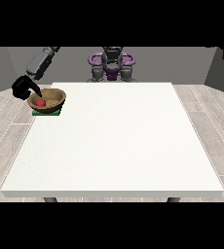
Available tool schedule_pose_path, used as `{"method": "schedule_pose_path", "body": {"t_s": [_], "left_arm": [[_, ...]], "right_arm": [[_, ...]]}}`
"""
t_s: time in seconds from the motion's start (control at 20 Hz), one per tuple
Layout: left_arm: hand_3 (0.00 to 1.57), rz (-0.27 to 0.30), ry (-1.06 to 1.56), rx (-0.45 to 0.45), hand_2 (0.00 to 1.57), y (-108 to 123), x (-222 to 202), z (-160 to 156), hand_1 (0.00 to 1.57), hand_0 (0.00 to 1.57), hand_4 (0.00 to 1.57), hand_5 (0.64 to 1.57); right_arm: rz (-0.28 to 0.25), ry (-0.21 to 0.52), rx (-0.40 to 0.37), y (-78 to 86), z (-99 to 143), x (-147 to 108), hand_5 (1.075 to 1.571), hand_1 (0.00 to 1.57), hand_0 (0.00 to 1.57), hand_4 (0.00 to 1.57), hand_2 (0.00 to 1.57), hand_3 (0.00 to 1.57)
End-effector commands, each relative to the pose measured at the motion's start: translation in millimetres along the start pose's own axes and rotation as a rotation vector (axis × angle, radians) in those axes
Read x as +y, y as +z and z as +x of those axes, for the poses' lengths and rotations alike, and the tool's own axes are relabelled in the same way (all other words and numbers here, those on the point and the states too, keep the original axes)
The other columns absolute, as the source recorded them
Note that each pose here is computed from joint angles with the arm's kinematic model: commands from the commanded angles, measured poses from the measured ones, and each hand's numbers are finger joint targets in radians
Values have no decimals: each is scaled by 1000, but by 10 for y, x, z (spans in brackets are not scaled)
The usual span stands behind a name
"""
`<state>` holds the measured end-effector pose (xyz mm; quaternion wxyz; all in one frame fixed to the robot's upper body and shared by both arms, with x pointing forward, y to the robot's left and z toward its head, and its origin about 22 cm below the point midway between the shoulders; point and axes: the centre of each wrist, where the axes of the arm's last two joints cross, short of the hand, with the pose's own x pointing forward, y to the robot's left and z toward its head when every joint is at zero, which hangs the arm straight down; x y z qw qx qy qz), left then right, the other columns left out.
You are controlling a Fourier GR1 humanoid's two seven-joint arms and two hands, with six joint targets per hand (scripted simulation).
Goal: Pick the cup and pour the ball into the bowl, then pick the bowl and place it on the pad
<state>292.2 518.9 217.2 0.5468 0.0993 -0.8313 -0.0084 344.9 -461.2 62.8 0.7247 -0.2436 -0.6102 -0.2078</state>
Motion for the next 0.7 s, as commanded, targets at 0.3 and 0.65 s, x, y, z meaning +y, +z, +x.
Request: {"method": "schedule_pose_path", "body": {"t_s": [0.3,0.65], "left_arm": [[0,-10,-10,-49,0,-32,156,169,0,0,1208,1569],[0,-10,-5,158,0,144,-284,-498,0,0,1190,1569]], "right_arm": [[103,128,-19,-17,116,159,1410,0,0,0,0,0],[150,252,80,-67,457,71,1375,0,0,200,0,0]]}}
